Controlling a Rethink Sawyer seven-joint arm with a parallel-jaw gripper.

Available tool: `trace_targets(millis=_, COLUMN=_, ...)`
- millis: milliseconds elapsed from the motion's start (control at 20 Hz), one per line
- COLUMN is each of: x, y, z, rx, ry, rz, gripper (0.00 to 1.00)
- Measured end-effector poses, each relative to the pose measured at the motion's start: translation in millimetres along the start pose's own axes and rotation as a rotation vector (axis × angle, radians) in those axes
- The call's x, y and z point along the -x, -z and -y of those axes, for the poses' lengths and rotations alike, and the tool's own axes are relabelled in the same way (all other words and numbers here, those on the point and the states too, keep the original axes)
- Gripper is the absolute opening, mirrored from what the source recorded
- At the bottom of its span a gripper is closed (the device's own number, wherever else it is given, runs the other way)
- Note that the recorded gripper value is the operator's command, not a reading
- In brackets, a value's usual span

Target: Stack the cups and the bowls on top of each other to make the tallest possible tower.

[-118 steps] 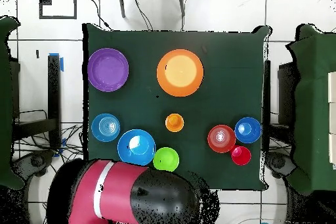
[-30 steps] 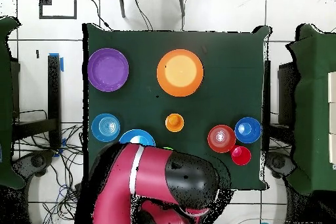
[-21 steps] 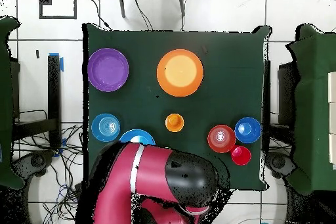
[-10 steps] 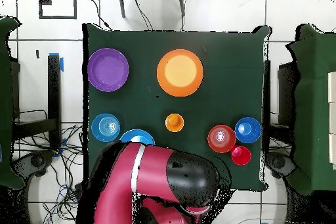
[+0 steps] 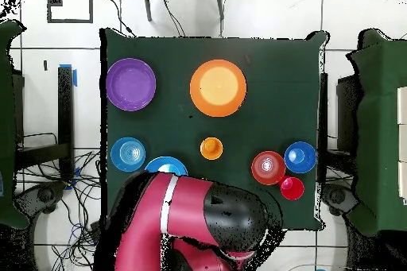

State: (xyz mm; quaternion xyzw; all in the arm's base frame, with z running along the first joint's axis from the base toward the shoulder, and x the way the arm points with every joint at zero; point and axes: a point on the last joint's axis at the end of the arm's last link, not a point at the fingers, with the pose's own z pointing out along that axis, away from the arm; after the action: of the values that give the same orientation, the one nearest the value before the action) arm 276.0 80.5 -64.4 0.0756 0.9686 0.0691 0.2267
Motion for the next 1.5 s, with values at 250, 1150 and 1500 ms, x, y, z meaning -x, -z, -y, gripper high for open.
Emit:
trace_targets(millis=250, x=-0.2, y=8, z=2, rx=-0.044, ry=-0.008, rz=-0.082, gripper=1.0)
trace_targets(millis=1150, x=66.1, y=67, z=4, rx=-0.131, ry=-0.056, rz=-0.184, gripper=1.0)
trace_targets(millis=1500, x=87.1, y=67, z=-5, rx=-0.106, ry=-0.045, rz=-0.126, gripper=1.0)
